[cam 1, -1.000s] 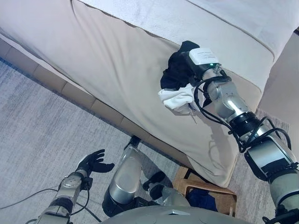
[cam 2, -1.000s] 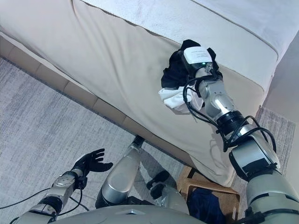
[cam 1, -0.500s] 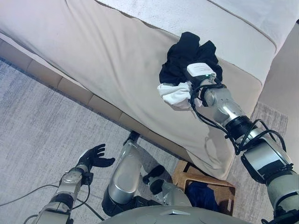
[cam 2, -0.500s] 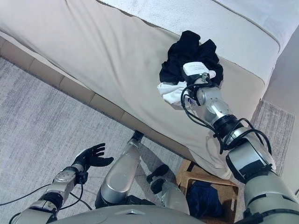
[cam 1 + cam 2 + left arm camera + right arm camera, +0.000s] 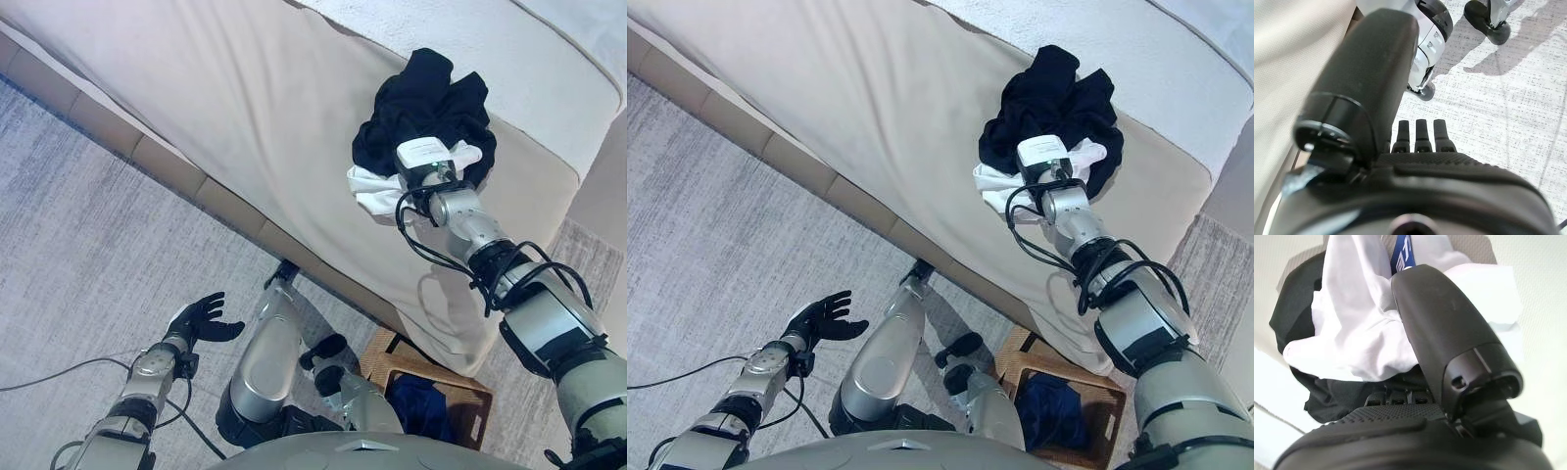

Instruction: Pick up the clothes from the bed and place them into the basket

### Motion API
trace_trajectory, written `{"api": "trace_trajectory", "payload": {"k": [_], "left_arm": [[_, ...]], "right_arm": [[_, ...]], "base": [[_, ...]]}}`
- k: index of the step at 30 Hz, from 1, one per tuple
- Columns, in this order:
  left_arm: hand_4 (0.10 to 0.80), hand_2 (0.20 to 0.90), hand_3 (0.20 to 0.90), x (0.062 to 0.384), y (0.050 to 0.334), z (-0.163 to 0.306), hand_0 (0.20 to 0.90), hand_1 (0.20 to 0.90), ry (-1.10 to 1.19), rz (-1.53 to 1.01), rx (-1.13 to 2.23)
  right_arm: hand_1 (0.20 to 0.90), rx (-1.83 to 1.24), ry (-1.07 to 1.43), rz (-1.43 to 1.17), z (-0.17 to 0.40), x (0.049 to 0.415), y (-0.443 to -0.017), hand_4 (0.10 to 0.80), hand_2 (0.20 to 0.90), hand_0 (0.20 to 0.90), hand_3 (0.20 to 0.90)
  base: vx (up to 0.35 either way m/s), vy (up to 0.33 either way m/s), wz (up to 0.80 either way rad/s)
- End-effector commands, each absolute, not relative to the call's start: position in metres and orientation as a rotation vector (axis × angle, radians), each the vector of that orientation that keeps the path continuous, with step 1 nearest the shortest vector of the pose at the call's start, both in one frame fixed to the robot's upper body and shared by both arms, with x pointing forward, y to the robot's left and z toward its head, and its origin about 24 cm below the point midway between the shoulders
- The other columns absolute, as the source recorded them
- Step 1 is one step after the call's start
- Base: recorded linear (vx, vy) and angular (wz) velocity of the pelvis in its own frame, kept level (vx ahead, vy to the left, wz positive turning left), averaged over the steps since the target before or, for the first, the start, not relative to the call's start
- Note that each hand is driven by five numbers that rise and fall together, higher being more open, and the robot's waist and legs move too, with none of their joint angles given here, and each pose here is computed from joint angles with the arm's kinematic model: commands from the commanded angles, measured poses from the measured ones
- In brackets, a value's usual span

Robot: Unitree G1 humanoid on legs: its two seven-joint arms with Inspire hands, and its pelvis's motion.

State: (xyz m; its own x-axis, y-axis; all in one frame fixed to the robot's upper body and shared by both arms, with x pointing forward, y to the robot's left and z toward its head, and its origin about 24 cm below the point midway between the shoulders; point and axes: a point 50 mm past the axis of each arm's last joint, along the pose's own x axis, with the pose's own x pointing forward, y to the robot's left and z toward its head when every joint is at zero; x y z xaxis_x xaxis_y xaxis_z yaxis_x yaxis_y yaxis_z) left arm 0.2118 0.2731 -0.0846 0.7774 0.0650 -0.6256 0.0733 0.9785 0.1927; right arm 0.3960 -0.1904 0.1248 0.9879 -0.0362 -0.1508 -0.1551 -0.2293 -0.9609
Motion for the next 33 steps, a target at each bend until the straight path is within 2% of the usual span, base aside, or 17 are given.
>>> {"api": "trace_trajectory", "payload": {"k": [1,3,10,15,18,21,25,33], "left_arm": [[0.800,0.900,0.900,0.200,0.268,-0.090,0.900,0.900,0.699,-0.081,0.263],[0.800,0.900,0.900,0.200,0.265,-0.090,0.900,0.900,0.698,-0.087,0.264],[0.800,0.900,0.900,0.186,0.259,-0.101,0.900,0.900,0.712,-0.067,0.252],[0.800,0.900,0.900,0.168,0.256,-0.111,0.900,0.900,0.754,-0.077,0.243],[0.800,0.900,0.900,0.160,0.256,-0.115,0.900,0.900,0.788,-0.096,0.244],[0.800,0.900,0.900,0.152,0.254,-0.120,0.900,0.900,0.822,-0.108,0.251],[0.800,0.900,0.900,0.148,0.253,-0.123,0.900,0.900,0.840,-0.113,0.254],[0.800,0.900,0.900,0.150,0.251,-0.124,0.900,0.900,0.863,-0.116,0.260]], "right_arm": [[0.300,-1.875,0.040,0.020,0.147,0.402,-0.186,0.100,0.300,0.300,0.200],[0.300,-1.813,-0.030,-0.046,0.155,0.402,-0.183,0.100,0.300,0.300,0.200],[0.300,-1.244,-0.715,-0.557,0.273,0.382,-0.167,0.100,0.300,0.300,0.200],[0.300,-0.838,-1.188,-0.810,0.355,0.331,-0.167,0.100,0.300,0.300,0.200],[0.300,-0.719,-1.328,-0.882,0.376,0.307,-0.172,0.100,0.300,0.300,0.200],[0.300,-0.649,-1.385,-0.898,0.383,0.291,-0.176,0.100,0.300,0.300,0.200],[0.300,-0.624,-1.362,-0.865,0.376,0.289,-0.177,0.100,0.300,0.300,0.200],[0.300,-0.789,-1.011,-0.662,0.317,0.333,-0.181,0.100,0.300,0.300,0.200]], "base": [[0.028,-0.029,0.06],[0.020,-0.013,0.05],[0.011,0.006,0.00],[0.071,0.061,-0.09],[0.107,0.077,-0.06],[0.101,0.059,0.00],[0.055,0.028,-0.03],[0.018,0.005,0.02]]}}
